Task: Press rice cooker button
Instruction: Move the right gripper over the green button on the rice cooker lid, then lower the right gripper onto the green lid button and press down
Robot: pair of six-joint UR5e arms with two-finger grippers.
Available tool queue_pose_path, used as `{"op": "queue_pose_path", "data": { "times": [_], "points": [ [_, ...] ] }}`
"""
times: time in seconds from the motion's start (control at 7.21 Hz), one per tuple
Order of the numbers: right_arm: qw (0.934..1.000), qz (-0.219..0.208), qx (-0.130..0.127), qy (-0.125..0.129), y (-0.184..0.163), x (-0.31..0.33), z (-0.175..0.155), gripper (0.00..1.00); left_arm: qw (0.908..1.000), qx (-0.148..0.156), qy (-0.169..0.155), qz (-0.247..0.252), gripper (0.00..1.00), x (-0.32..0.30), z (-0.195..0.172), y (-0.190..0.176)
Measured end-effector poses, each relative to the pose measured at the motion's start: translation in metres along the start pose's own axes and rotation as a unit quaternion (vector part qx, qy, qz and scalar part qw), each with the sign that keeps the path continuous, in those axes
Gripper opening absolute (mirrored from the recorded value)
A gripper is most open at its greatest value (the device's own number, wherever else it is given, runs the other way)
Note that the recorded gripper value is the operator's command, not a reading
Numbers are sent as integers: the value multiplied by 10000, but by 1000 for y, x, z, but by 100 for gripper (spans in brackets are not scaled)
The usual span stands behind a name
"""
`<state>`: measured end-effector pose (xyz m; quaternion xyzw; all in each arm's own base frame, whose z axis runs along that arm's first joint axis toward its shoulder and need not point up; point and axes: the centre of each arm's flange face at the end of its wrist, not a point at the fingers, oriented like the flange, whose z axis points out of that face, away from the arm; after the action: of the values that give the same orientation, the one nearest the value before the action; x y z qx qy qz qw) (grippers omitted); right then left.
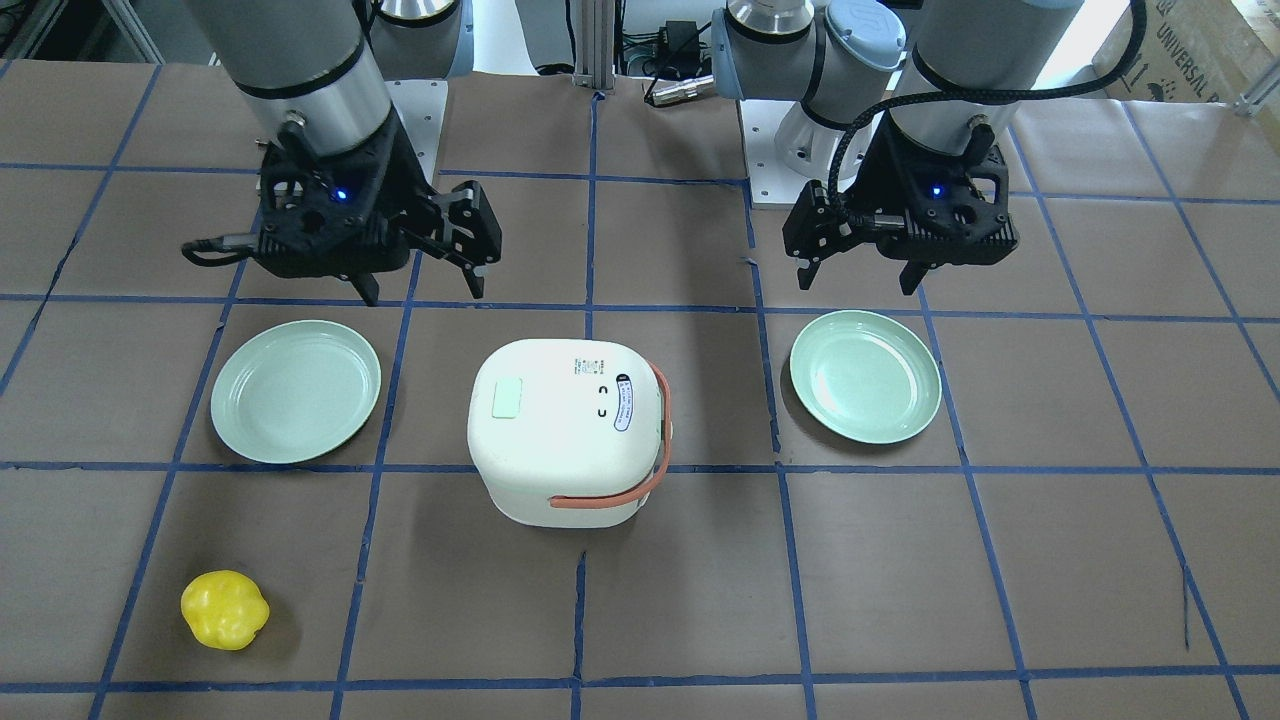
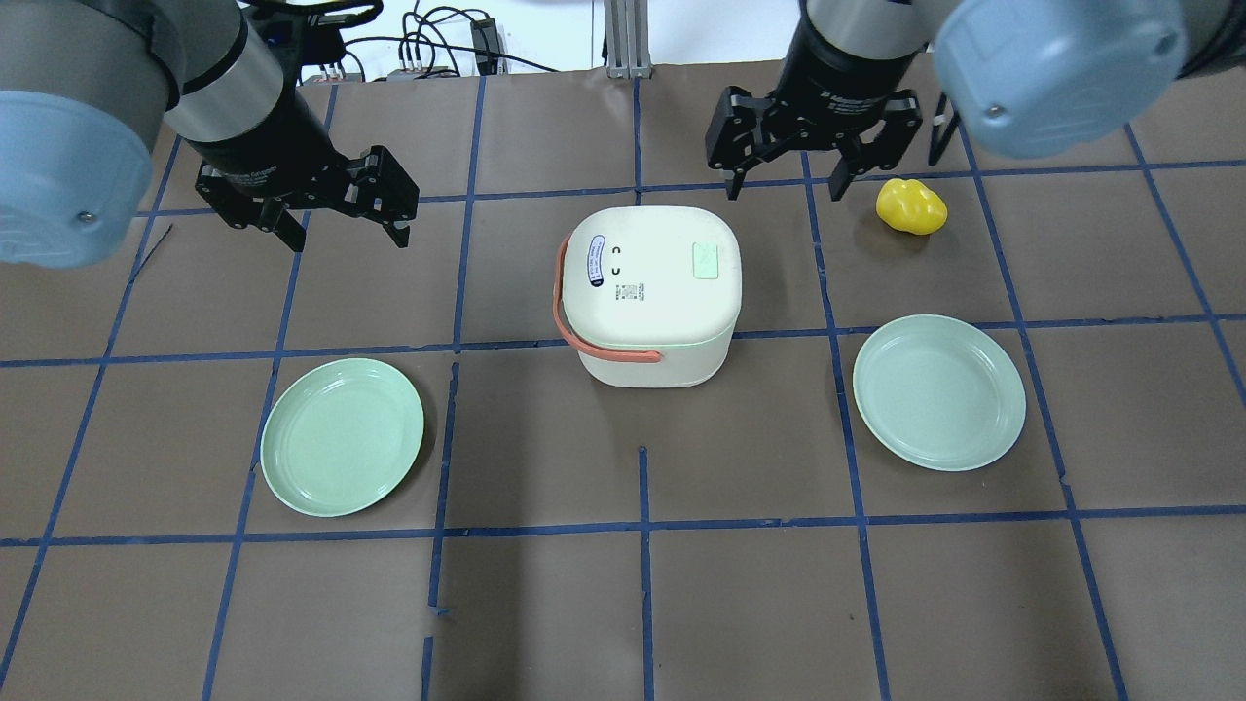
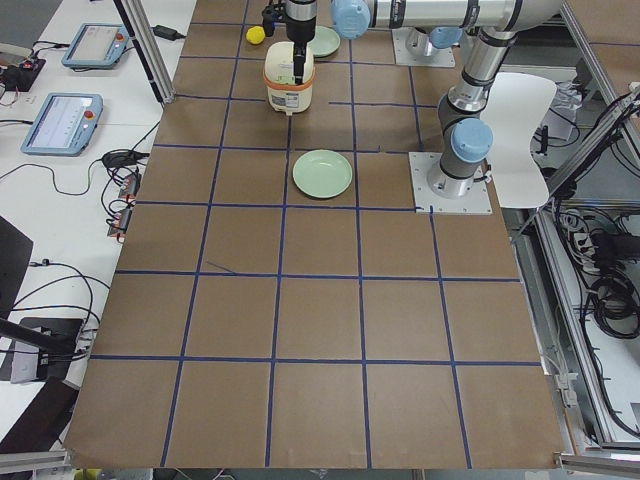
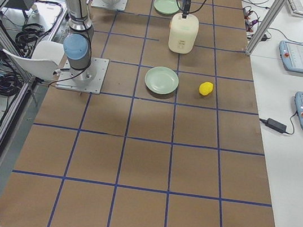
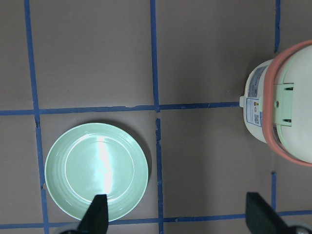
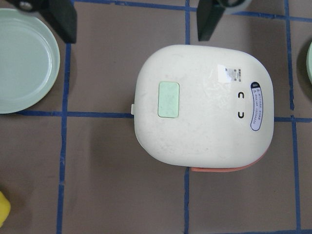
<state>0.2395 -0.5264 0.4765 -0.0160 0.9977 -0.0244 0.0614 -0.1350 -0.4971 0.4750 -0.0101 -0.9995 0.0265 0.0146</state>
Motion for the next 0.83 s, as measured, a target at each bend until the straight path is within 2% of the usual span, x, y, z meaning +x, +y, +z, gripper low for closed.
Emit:
{"op": "queue_pose_path", "data": {
  "times": [0.28, 0.42, 0.83],
  "points": [
    [9997, -62, -216, -28, -15, -14, 42, 9, 10000, 0, 1, 2, 100, 0, 0, 0],
    [9996, -77, -283, -41, -20, -15, 56, 8, 10000, 0, 1, 4, 100, 0, 0, 0],
    [9996, -74, -267, -62, -35, -16, 82, 8, 10000, 0, -2, 5, 100, 0, 0, 0]
  ]
}}
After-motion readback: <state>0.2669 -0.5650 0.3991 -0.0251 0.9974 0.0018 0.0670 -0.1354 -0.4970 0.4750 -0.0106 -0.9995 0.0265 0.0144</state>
